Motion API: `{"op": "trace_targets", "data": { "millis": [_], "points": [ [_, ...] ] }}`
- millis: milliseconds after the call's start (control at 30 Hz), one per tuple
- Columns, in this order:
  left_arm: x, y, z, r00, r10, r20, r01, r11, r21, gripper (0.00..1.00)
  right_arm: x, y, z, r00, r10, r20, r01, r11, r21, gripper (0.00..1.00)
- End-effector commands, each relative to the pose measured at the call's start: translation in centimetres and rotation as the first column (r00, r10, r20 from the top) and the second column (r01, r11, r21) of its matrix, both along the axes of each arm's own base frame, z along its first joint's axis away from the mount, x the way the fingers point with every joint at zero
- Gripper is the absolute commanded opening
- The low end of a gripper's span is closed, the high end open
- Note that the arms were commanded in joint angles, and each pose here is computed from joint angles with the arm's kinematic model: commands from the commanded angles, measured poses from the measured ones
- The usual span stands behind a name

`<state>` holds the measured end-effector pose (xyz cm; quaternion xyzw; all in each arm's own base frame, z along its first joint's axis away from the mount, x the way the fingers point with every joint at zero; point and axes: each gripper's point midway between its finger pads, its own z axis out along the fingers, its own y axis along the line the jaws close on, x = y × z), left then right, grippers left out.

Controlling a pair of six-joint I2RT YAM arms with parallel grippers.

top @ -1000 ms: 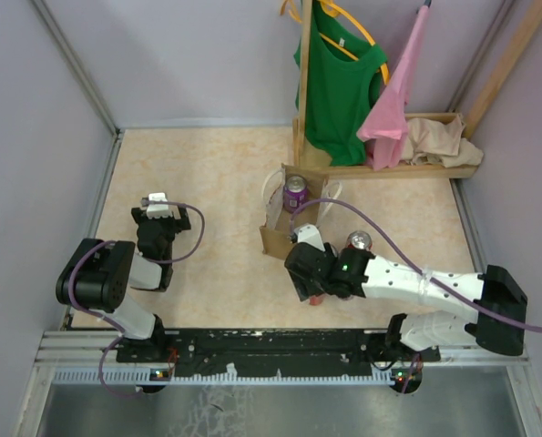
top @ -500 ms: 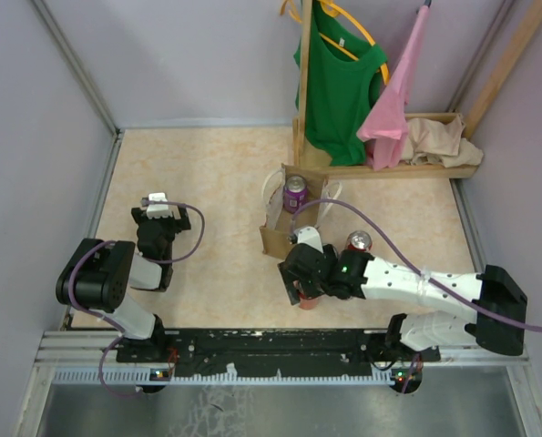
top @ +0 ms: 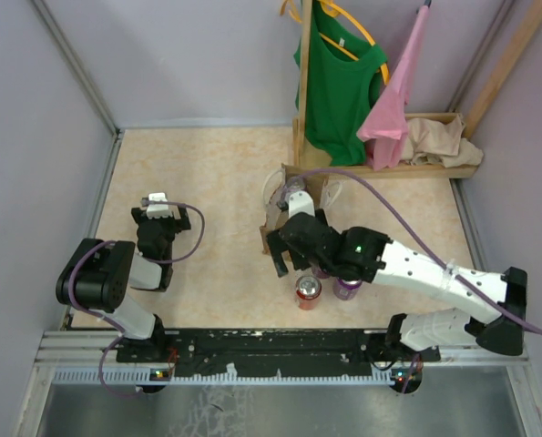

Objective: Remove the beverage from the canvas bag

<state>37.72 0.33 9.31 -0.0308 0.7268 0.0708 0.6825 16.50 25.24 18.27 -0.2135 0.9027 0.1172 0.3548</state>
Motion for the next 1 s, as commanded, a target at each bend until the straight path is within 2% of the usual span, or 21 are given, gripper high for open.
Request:
{"op": "trace_targets", "data": {
  "millis": [0, 133, 233, 300, 433, 667, 800, 833, 900, 967],
  "points": [
    [0.0, 0.1, 0.4, 1.0, 0.007, 0.024, -0.007, 1.0, -0.013, 1.0, 3.6, 1.2, 7.9, 0.973, 0.006, 0.233, -0.019, 0.998, 0.055, 0.93],
    [0.0, 0.1, 0.4, 1.0, 0.007, 0.025, -0.007, 1.0, -0.012, 1.0, 7.1, 1.8, 11.5, 0.943, -0.025, 0.331, -0.006, 0.996, 0.091, 0.86],
    [0.0, 0.1, 0.4, 1.0, 0.007, 0.024, -0.007, 1.0, -0.012, 1.0, 10.5, 1.8, 11.9, 0.943, -0.055, 0.328, 0.01, 0.991, 0.136, 0.8],
    [0.0, 0.0, 0.4, 1.0, 0.006, 0.025, -0.005, 1.0, -0.013, 1.0, 12.9, 1.4, 11.7, 0.948, -0.085, 0.308, 0.033, 0.985, 0.17, 0.73],
    [0.0, 0.1, 0.4, 1.0, 0.007, 0.025, -0.006, 1.0, -0.012, 1.0, 17.7, 0.0, 10.1, 0.955, -0.143, 0.259, 0.092, 0.976, 0.198, 0.58],
    [0.0, 0.1, 0.4, 1.0, 0.007, 0.025, -0.007, 1.0, -0.013, 1.0, 22.1, 0.2, 4.3, 0.972, -0.171, 0.163, 0.151, 0.98, 0.127, 0.54],
    [0.0, 0.1, 0.4, 1.0, 0.007, 0.025, -0.006, 1.0, -0.013, 1.0, 23.7, 0.1, 0.0, 0.977, -0.194, 0.089, 0.185, 0.978, 0.098, 0.55],
    [0.0, 0.1, 0.4, 1.0, 0.007, 0.025, -0.007, 1.0, -0.012, 1.0, 23.9, 0.2, -0.6, 0.978, -0.196, 0.077, 0.189, 0.977, 0.095, 0.58],
    [0.0, 0.1, 0.4, 1.0, 0.007, 0.025, -0.007, 1.0, -0.013, 1.0, 24.2, 0.0, -1.6, 0.977, -0.206, 0.062, 0.201, 0.976, 0.08, 0.72],
    [0.0, 0.1, 0.4, 1.0, 0.007, 0.025, -0.007, 1.0, -0.012, 1.0, 24.4, -0.2, -2.3, 0.974, -0.217, 0.059, 0.213, 0.975, 0.062, 0.79]
  ]
}}
